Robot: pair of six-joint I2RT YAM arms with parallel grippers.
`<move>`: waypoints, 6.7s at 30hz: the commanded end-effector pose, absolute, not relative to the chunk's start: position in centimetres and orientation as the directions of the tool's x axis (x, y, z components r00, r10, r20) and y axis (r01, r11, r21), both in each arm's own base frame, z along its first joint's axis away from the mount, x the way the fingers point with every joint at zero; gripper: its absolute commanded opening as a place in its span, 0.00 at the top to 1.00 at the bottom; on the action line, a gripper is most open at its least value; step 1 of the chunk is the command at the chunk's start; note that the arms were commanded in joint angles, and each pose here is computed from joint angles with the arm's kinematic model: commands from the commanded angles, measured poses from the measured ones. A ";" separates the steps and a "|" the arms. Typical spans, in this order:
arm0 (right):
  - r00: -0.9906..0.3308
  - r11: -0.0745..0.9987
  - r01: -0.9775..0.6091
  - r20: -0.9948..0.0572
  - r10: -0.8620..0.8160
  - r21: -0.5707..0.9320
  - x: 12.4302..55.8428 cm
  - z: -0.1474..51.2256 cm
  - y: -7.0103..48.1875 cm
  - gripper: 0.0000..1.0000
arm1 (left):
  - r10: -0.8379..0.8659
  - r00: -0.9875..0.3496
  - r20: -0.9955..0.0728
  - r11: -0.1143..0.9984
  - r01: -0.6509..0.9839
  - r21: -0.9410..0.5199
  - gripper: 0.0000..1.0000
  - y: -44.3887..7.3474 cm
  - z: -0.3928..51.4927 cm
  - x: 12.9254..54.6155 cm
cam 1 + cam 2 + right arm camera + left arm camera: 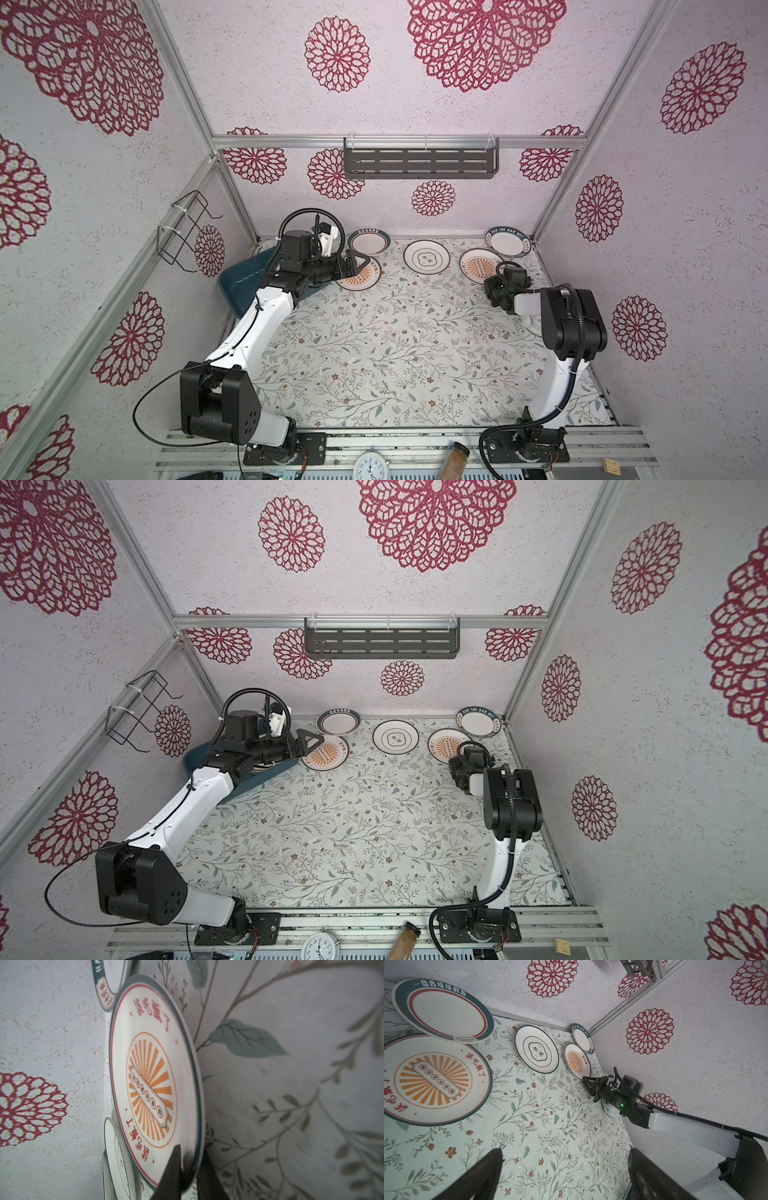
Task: Place the plates into the plastic bin on the countertop
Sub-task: 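Move the left gripper toward the table plates while the right grips another sunburst plate, then lift the second sunburst plate upright with the right gripper toward the left gripper, then grasp the upright sunburst plate rim with the left gripper while the right releases, then carry the sunburst plate into the teal bin with the left gripper while the right withdraws, then lower the sunburst plate against the stacked plates and open the left gripper, then move the left gripper out of the bin while the right approaches the green-rimmed plate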
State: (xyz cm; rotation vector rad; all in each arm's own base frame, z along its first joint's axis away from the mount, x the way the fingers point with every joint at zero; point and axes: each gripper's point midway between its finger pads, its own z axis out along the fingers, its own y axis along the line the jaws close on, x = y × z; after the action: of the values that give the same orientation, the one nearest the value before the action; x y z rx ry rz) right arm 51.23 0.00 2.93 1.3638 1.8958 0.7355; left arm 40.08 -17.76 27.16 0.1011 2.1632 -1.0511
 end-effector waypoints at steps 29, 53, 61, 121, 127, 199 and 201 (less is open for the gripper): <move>-0.328 0.433 0.440 -0.308 0.893 0.787 45.1 10.5 1.1 1.00 | -0.243 -0.707 -0.664 0.663 0.379 -0.645 0.03 -17.6 29.8 39.8; -0.788 0.487 -0.271 -0.482 0.384 0.830 41.4 26.8 23.2 1.00 | -0.234 -0.837 -0.495 0.627 0.259 -0.735 0.02 -19.0 24.4 41.5; -0.825 0.398 -0.335 -0.470 0.313 0.854 40.3 28.5 26.6 1.00 | -0.241 -0.846 -0.475 0.596 0.257 -0.761 0.16 -19.6 24.5 41.5; -0.635 0.637 -0.291 -0.642 0.430 0.714 43.8 29.5 19.9 0.01 | -0.540 -0.709 -0.454 0.684 -0.055 -0.727 1.00 -2.7 22.8 46.4; -0.588 0.677 -0.253 -0.665 0.460 0.691 43.5 29.6 16.4 0.01 | -0.656 -0.631 -0.413 0.653 -0.200 -0.731 1.00 3.6 20.7 47.6; -0.449 0.761 0.123 -0.648 0.615 0.637 42.9 23.3 6.9 0.01 | -0.484 -0.445 -0.754 0.870 -0.152 -0.469 0.03 -2.1 25.7 44.3; -0.438 0.758 0.148 -0.645 0.626 0.635 43.6 22.7 6.5 0.01 | -0.477 -0.429 -0.767 0.867 -0.090 -0.489 0.03 -4.5 26.6 43.7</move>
State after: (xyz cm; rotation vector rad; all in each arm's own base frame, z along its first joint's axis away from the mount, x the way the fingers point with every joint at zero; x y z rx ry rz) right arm 42.47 7.53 22.09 0.5288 2.0399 0.6420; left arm 43.34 -2.52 23.65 -0.4683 2.1104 -0.4062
